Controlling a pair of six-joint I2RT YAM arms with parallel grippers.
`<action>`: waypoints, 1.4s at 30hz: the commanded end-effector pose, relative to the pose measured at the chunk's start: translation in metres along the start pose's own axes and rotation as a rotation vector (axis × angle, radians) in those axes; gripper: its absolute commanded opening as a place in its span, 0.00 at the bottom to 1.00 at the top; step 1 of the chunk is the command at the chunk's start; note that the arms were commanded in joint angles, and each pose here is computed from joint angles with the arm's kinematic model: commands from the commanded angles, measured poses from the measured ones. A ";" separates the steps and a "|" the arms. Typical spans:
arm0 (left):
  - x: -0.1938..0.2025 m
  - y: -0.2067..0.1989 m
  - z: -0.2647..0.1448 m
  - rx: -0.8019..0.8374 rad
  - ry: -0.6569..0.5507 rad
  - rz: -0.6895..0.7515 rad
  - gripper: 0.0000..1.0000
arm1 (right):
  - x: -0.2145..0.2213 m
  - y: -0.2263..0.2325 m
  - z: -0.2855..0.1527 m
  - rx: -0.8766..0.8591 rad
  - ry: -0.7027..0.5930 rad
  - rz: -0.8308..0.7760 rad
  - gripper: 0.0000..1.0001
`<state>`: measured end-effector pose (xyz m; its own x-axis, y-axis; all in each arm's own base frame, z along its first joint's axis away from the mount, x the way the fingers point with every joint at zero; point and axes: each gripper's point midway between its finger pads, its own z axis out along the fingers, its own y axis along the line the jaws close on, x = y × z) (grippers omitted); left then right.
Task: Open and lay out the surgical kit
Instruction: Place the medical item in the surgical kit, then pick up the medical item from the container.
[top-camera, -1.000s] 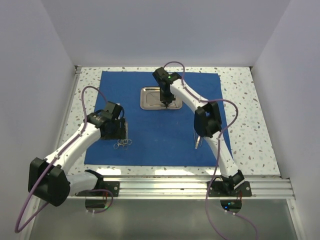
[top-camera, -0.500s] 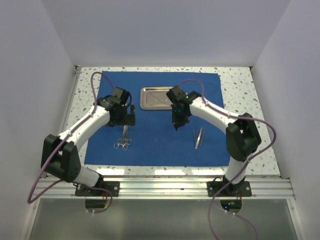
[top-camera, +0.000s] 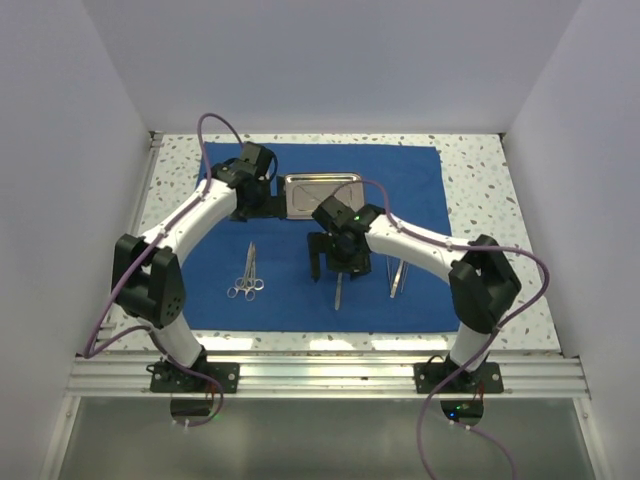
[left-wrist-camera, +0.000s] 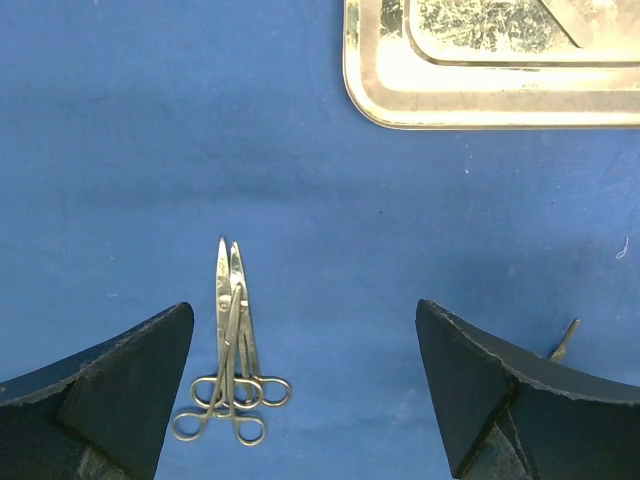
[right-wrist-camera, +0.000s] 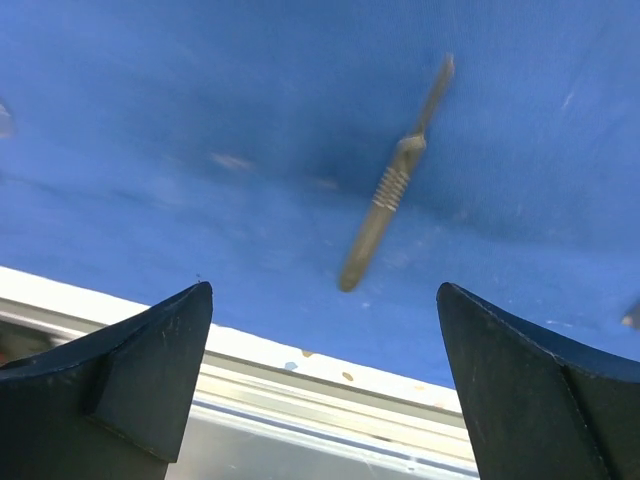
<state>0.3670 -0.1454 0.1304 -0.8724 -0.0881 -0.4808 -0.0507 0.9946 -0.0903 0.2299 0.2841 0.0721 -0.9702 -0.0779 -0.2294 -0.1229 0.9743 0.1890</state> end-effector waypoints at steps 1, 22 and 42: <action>-0.003 -0.002 -0.007 0.023 -0.021 -0.002 0.96 | -0.049 0.001 -0.044 0.029 -0.158 -0.022 0.99; 0.020 0.014 -0.023 0.006 -0.034 -0.020 0.94 | -0.237 -0.068 0.016 0.205 -0.251 -0.015 0.72; 0.016 0.019 -0.015 -0.035 -0.020 -0.006 0.94 | -0.224 -0.087 0.087 0.183 -0.126 0.033 0.53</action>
<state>0.3346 -0.1281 0.1237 -0.8783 -0.0920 -0.4692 -0.0688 0.9954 -0.0665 0.4756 0.2236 0.0305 -0.9326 -0.0195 -0.3603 -0.0148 0.9998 -0.0158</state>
